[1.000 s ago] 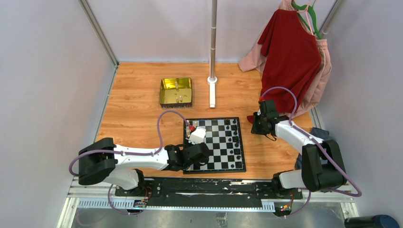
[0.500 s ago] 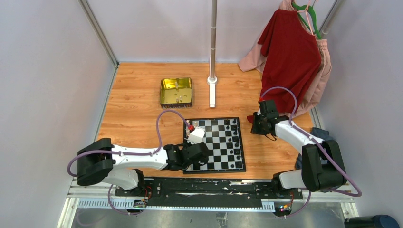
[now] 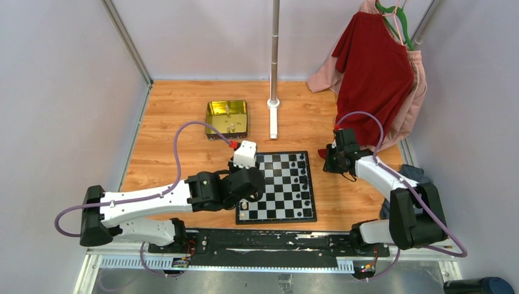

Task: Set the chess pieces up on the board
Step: Place the chess piece on the chessboard, then pick up the chess piece from the storage box.

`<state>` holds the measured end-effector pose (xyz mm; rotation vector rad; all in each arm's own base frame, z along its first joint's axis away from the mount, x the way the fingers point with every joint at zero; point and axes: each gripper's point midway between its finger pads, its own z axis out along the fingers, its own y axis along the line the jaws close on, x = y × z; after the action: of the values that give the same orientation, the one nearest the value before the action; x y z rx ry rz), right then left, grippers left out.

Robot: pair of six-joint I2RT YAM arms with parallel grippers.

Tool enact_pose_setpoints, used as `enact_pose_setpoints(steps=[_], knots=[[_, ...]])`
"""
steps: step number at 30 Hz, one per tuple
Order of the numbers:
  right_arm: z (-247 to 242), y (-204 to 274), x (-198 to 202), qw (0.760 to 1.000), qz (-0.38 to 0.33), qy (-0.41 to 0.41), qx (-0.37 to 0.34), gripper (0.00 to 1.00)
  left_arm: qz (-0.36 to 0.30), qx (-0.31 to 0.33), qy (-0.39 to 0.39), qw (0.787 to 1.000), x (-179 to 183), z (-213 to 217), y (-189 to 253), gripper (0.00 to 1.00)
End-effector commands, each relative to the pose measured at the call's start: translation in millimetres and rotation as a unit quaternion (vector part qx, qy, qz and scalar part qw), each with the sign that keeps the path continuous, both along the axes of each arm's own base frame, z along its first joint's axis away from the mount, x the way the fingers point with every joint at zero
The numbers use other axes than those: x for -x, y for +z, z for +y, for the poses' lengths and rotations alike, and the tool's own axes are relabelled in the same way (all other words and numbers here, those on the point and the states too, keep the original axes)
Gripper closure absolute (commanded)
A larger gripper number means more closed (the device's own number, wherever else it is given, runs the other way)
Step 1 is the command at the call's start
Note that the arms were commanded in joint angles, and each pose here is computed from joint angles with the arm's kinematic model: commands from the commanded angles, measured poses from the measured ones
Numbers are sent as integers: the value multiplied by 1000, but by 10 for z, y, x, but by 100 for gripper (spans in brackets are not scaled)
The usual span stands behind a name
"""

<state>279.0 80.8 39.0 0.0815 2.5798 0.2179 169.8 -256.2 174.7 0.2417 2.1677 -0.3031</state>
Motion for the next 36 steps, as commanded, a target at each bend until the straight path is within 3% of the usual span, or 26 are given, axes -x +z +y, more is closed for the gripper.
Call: enact_pose_setpoints(steps=[1, 11, 21, 28, 36], knots=[[-69, 12, 67, 1000, 4, -6, 5, 72, -56, -44, 55, 996, -334, 267, 395, 58], [-32, 30, 83, 1000, 0, -2, -7, 72, -39, -32, 125, 991, -1492, 562, 515, 58], [22, 27, 98, 1000, 2, 2, -20, 72, 27, -47, 176, 983, -2596, 891, 20, 51], [27, 11, 118, 1000, 6, 2, -22, 72, 60, -28, 201, 977, -3014, 1062, -359, 51], [60, -91, 118, 999, 20, 4, -26, 72, 82, -24, 209, 974, -3201, 1193, -631, 54]])
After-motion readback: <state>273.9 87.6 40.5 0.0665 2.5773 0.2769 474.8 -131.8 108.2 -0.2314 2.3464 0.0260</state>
